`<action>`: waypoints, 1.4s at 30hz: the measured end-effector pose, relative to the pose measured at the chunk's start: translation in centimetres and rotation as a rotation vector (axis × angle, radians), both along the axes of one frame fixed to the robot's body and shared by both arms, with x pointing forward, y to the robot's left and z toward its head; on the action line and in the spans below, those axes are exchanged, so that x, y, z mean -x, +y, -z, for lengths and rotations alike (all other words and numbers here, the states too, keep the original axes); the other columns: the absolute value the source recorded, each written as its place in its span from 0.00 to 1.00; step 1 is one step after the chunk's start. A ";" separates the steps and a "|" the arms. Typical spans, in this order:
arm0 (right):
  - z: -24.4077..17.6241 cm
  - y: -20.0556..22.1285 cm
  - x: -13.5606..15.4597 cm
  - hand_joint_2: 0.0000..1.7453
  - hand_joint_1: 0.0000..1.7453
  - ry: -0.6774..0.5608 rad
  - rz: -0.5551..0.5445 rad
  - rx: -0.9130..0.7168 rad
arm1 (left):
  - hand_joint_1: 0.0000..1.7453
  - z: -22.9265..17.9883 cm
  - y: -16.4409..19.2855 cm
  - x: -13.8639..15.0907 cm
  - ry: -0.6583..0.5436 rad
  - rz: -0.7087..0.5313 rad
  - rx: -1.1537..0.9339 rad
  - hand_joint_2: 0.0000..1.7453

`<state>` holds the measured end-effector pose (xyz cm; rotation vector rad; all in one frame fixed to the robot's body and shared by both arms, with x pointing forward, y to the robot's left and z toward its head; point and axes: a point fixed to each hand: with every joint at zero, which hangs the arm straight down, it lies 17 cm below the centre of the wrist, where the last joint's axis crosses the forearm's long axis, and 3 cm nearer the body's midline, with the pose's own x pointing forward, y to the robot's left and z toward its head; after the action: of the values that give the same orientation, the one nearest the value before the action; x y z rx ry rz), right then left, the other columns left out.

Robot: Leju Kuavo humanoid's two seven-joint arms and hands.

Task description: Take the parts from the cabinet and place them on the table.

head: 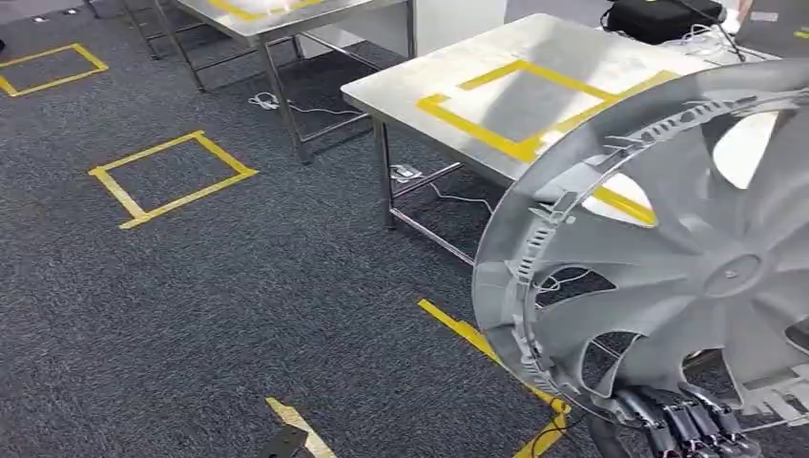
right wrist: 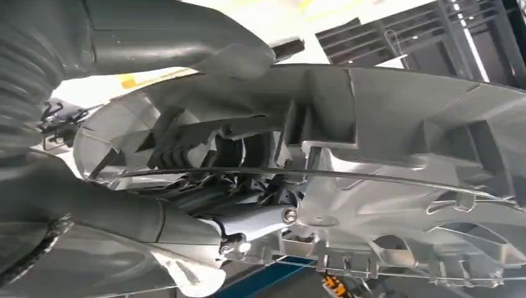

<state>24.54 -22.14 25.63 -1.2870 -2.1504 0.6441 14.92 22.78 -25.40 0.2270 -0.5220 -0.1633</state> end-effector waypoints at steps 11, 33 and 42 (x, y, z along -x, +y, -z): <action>0.6 0.0 -0.4 1.00 1.00 0.013 -0.013 0.007 | 0.00 0.1 0.1 0.2 0.003 0.004 -0.003 1.00; 0.9 0.1 -0.8 1.00 1.00 0.019 -0.018 0.002 | 0.00 0.1 0.0 0.5 -0.008 0.032 0.006 1.00; 0.8 0.1 -0.8 1.00 1.00 0.013 -0.017 0.006 | 0.00 0.0 -0.4 0.2 -0.016 0.035 0.013 1.00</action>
<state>25.38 -22.07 24.84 -1.2653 -2.1524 0.6652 14.68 22.42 -25.36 0.2069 -0.5425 -0.1929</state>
